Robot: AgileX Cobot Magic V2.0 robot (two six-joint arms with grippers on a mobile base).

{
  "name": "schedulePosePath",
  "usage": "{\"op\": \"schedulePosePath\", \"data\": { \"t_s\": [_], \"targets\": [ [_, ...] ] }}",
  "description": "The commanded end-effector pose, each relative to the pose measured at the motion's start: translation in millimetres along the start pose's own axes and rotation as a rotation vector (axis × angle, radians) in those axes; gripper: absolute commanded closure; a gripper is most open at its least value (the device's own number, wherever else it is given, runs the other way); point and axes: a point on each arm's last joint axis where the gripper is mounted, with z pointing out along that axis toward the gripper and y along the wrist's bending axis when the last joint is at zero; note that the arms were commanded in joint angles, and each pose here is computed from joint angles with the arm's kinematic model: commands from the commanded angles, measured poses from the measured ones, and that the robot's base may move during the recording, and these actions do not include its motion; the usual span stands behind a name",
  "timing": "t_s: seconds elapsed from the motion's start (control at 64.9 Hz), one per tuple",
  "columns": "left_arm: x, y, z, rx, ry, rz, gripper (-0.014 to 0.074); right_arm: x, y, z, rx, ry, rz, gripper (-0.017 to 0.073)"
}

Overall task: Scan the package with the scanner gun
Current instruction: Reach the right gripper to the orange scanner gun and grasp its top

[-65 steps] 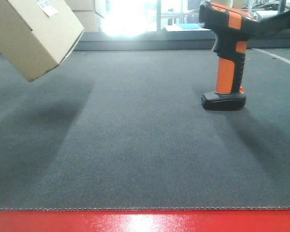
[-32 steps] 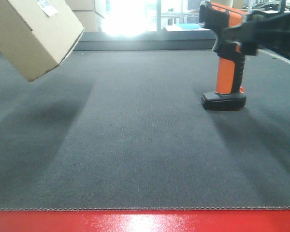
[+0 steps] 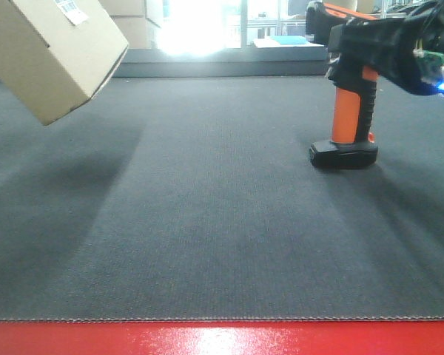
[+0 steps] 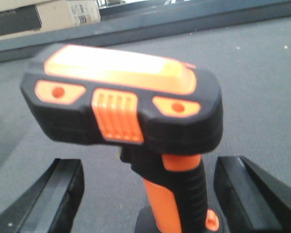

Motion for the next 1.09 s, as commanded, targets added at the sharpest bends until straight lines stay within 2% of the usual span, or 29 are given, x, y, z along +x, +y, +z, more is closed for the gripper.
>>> {"op": "schedulePosePath", "data": {
  "t_s": [0.0, 0.092, 0.555, 0.771, 1.079],
  "targets": [
    [-1, -4.5, -3, 0.026, -0.019, -0.002, 0.0704, 1, 0.5, 2, 0.004, -0.005, 0.000, 0.0075],
    [-1, -4.5, -3, 0.026, -0.019, -0.002, 0.0704, 4, 0.1, 4, 0.006, 0.005, -0.005, -0.0020],
    [-1, -4.5, -3, 0.026, -0.019, -0.002, 0.0704, -3, 5.4, 15, -0.004, -0.034, -0.006, -0.0009],
    [-1, -4.5, -3, 0.026, -0.019, -0.002, 0.0704, 3, 0.7, 23, 0.056, -0.019, 0.044, -0.0009],
    [-1, -4.3, -3, 0.024, -0.019, -0.001, 0.0704, 7, -1.3, 28, 0.072, -0.057, 0.033, -0.0009]
  ]
}}
